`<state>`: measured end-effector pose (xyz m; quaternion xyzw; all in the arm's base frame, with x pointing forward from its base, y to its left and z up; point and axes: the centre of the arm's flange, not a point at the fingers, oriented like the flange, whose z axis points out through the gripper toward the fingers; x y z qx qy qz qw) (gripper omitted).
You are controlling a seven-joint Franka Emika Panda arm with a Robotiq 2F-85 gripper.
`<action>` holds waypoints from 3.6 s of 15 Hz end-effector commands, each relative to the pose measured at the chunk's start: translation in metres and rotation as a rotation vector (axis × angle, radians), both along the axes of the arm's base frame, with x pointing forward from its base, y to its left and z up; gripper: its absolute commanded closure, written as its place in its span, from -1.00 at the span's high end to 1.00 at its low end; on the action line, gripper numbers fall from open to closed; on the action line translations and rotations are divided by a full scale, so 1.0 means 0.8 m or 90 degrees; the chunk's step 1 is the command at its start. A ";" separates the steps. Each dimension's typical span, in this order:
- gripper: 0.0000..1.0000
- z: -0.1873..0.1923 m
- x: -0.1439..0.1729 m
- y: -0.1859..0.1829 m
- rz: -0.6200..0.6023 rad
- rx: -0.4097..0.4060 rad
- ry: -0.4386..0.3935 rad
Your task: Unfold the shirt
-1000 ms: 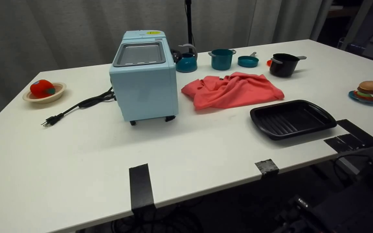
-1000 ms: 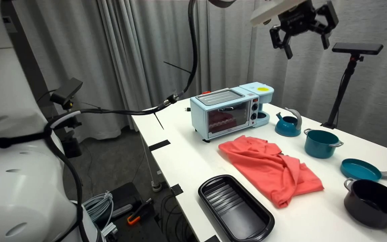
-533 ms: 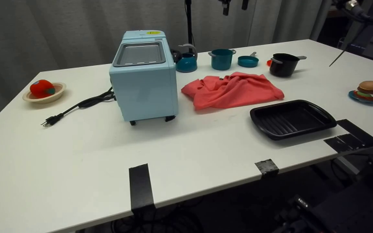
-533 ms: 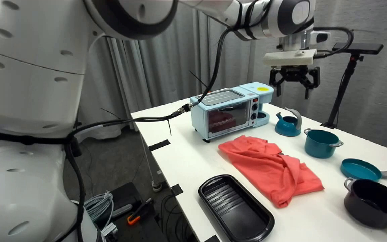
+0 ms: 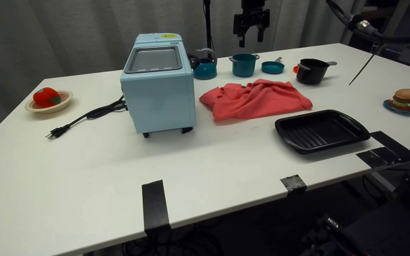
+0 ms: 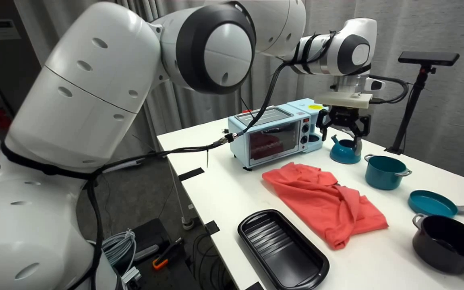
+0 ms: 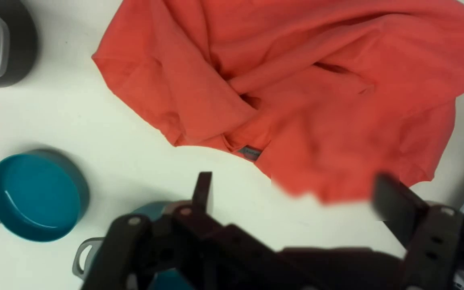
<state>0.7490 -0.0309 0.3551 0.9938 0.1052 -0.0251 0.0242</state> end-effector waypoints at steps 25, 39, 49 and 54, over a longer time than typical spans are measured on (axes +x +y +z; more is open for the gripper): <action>0.47 -0.232 -0.011 0.094 0.053 0.059 0.115; -0.96 -0.170 -0.021 0.085 0.066 0.031 0.066; -0.97 -0.103 -0.030 0.094 0.090 0.028 0.006; -0.97 -0.073 -0.075 0.106 0.126 0.041 0.057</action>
